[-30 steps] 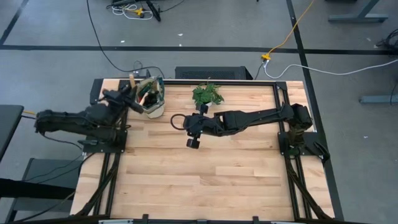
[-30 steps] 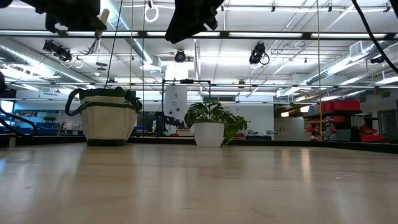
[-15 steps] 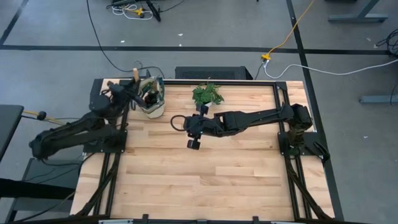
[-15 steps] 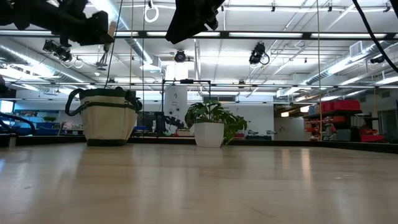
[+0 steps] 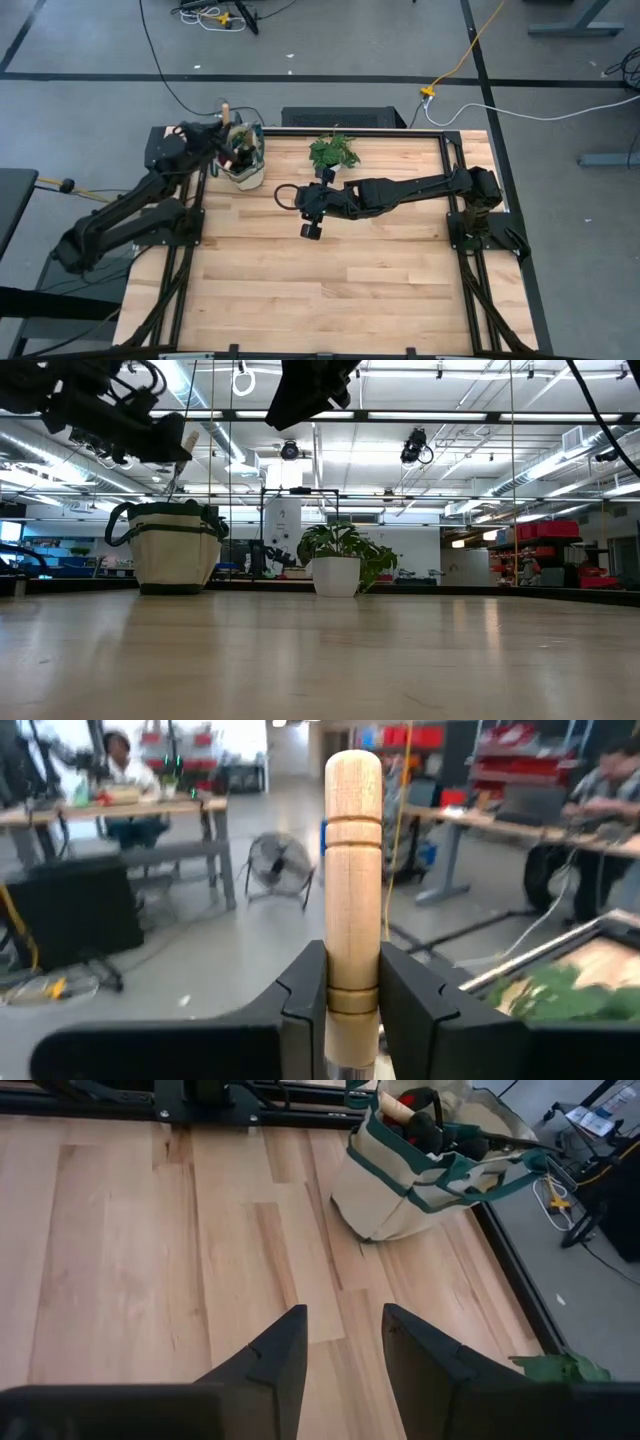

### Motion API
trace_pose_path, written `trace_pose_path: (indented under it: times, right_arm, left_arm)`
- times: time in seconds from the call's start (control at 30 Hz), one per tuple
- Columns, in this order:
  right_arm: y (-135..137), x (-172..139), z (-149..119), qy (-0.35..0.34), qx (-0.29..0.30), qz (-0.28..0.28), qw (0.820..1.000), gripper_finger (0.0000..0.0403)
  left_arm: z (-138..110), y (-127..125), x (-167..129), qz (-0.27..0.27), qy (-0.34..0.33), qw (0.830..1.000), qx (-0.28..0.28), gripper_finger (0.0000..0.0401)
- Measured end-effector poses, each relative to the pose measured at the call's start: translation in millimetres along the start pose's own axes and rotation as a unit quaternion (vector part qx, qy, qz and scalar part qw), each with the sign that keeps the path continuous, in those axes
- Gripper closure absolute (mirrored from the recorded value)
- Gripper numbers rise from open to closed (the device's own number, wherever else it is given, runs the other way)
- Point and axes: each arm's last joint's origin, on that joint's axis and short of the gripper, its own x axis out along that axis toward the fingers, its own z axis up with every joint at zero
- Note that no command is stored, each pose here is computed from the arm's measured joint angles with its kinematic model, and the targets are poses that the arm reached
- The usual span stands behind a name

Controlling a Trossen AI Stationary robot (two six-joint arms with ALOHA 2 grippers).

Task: Pick & Place Garden tools in Gardening bag
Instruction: Put the light brown hand rake into the green gardening bag

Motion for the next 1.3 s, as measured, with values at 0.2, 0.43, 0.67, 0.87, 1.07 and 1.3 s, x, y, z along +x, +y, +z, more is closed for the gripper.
trace_pose_path:
  times: [0.2,0.43,0.67,0.87,1.07,1.3]
  right_arm:
    - [0,0,0,-0.001,-0.001,0.000,1.000,0.0271]
    - [0,0,0,-0.001,-0.001,0.000,1.000,0.0271]
    - [0,0,0,-0.001,0.000,0.000,1.000,0.0271]
    - [0,0,0,-0.001,0.001,0.000,1.000,0.0271]
    - [0,0,0,0.000,0.000,0.000,1.000,0.0271]
    - [0,0,0,0.000,0.000,0.000,1.000,0.0271]
  left_arm:
    - [-9,3,15,-0.019,0.030,0.999,0.007,0.0330]
    - [-20,8,27,-0.024,0.068,0.997,0.013,0.0330]
    - [-31,11,36,-0.025,0.105,0.994,0.026,0.0330]
    - [-39,11,41,-0.042,0.132,0.990,0.032,0.0330]
    - [-47,11,40,-0.045,0.170,0.983,0.050,0.0330]
    - [-47,11,40,-0.046,0.172,0.983,0.048,0.0329]
